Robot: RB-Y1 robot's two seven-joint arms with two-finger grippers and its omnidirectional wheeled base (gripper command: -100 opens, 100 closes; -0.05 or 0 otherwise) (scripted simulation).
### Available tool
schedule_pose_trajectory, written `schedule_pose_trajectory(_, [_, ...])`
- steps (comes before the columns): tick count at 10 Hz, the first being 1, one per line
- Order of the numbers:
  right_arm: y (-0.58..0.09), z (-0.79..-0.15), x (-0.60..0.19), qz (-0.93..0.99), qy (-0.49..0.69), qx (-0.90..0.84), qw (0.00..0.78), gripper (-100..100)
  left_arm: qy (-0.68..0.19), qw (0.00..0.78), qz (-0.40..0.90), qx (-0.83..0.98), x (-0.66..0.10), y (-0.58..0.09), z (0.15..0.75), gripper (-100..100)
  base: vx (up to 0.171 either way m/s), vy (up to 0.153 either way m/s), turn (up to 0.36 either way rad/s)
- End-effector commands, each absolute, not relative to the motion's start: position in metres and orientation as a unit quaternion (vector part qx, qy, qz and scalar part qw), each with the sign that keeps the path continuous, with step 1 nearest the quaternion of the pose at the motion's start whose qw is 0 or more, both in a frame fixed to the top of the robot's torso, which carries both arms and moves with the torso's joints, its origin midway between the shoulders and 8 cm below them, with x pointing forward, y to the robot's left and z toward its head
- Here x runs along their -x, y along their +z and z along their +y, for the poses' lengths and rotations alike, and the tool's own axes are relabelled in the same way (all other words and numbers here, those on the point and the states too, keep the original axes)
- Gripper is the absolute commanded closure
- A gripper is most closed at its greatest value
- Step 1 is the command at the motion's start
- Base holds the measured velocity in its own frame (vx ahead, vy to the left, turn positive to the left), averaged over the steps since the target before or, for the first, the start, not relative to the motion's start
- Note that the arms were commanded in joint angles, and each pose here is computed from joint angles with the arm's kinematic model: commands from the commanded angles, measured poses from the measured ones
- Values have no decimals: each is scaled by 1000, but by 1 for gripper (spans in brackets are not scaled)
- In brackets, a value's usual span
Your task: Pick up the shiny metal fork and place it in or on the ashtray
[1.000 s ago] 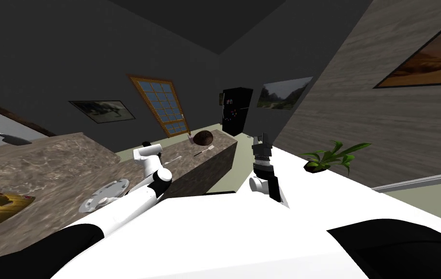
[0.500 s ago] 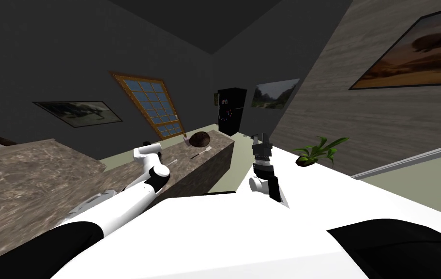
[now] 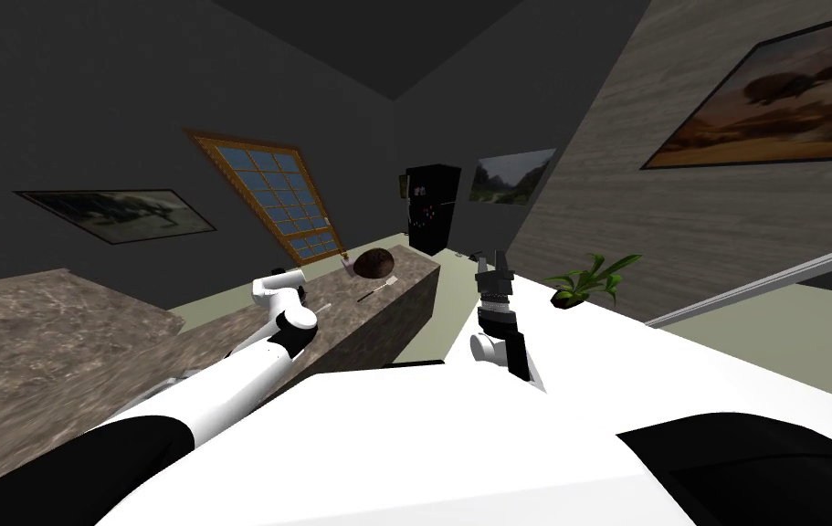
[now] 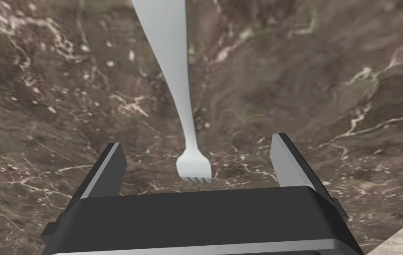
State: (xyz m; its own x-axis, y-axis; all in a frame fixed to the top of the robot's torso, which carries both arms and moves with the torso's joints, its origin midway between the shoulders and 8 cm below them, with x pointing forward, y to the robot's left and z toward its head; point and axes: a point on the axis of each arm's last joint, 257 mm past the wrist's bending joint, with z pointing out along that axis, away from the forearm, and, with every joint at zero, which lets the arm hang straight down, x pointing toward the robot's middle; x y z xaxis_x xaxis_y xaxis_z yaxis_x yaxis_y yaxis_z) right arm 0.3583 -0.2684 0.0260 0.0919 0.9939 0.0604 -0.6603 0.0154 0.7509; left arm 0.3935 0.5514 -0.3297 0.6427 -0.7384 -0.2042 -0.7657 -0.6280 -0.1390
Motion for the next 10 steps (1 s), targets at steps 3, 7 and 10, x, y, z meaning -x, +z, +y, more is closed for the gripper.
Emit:
schedule_pose_trajectory(3, [26,-268,-358,258,623,-324,664,0,68,95,418,901,-390,-331,548,0,-7,8,-22])
schedule_pose_trajectory(7, [26,-268,-358,258,623,-324,664,0,68,96,422,899,-390,-346,544,100,6,-7,19])
schedule_pose_trajectory(10, [26,-268,-358,258,623,-324,664,0,68,96,421,899,-391,-345,544,100,0,0,0])
